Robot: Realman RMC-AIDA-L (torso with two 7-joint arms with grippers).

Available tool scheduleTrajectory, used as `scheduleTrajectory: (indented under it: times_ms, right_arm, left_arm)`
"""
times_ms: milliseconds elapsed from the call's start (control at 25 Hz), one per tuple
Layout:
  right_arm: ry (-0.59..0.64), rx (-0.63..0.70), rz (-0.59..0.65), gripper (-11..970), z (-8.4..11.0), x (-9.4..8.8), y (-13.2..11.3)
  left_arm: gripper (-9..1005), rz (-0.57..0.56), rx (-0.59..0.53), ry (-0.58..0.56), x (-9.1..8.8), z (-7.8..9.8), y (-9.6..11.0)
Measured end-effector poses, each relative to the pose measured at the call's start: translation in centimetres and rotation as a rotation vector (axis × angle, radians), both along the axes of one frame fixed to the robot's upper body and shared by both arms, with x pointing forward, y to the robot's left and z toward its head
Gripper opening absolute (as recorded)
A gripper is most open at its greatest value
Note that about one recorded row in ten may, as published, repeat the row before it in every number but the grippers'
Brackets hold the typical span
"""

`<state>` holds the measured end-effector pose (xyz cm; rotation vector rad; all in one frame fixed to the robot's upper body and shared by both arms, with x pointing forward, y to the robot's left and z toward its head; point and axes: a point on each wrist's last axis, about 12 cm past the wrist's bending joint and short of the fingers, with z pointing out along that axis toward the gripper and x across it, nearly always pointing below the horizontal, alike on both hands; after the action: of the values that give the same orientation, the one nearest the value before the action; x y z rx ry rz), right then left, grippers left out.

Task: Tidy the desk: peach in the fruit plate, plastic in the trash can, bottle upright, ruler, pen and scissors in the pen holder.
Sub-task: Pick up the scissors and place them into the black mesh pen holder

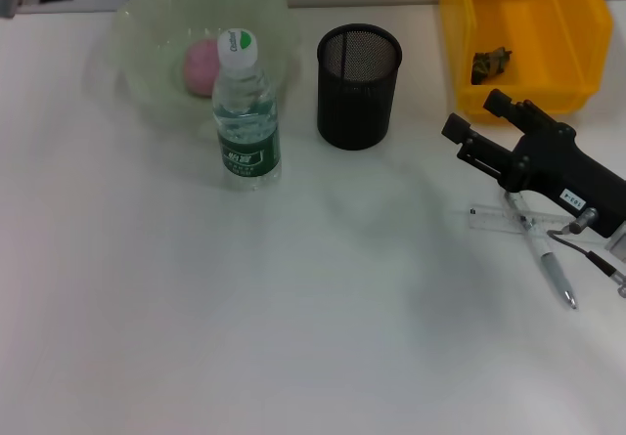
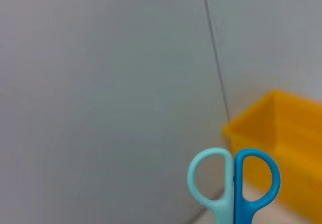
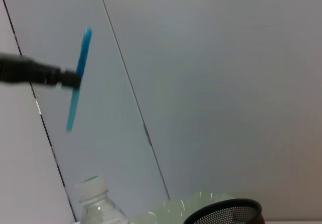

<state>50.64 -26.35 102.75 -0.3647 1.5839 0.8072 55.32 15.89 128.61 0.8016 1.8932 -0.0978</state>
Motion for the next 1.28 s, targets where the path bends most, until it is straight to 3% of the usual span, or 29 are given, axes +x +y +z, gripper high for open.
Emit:
scheduleTrajectory:
  times_ms: [200, 240, 360, 520, 800, 1080, 1280]
  right_arm:
    - [0.004, 0.005, 0.006, 823, 0.0, 0.0, 0.2]
    - [0.003, 0.006, 0.007, 824, 0.0, 0.0, 0.3]
    - [0.006, 0.01, 0.006, 824, -0.1, 0.0, 0.3]
    - [0.008, 0.01, 0.005, 824, -0.1, 0.0, 0.3]
    - [0.005, 0.009, 0.012, 824, 0.0, 0.2, 0.5]
    - [0.008, 0.01, 0.019, 823, 0.0, 0.1, 0.7]
    - [0.011, 0.012, 0.017, 823, -0.2, 0.0, 0.7]
  left_arm:
    - [262, -0.017, -0.081, -0.045, 0.1, 0.5, 0.1]
    - [262, -0.036, -0.202, -0.103, 0.1, 0.9, 0.8]
    - [264, -0.028, -0.307, -0.162, 0.1, 0.8, 2.3]
    - [266, -0.018, -0.364, -0.189, 0.2, -0.2, 3.5]
    - [269, -0.053, -0.506, -0.121, 0.9, -2.3, 4.4]
    - [272, -0.229, -0.772, -0.091, 1.8, -4.1, 5.6]
    - [274, -0.403, -0.821, -0.119, 3.0, -7.0, 5.6]
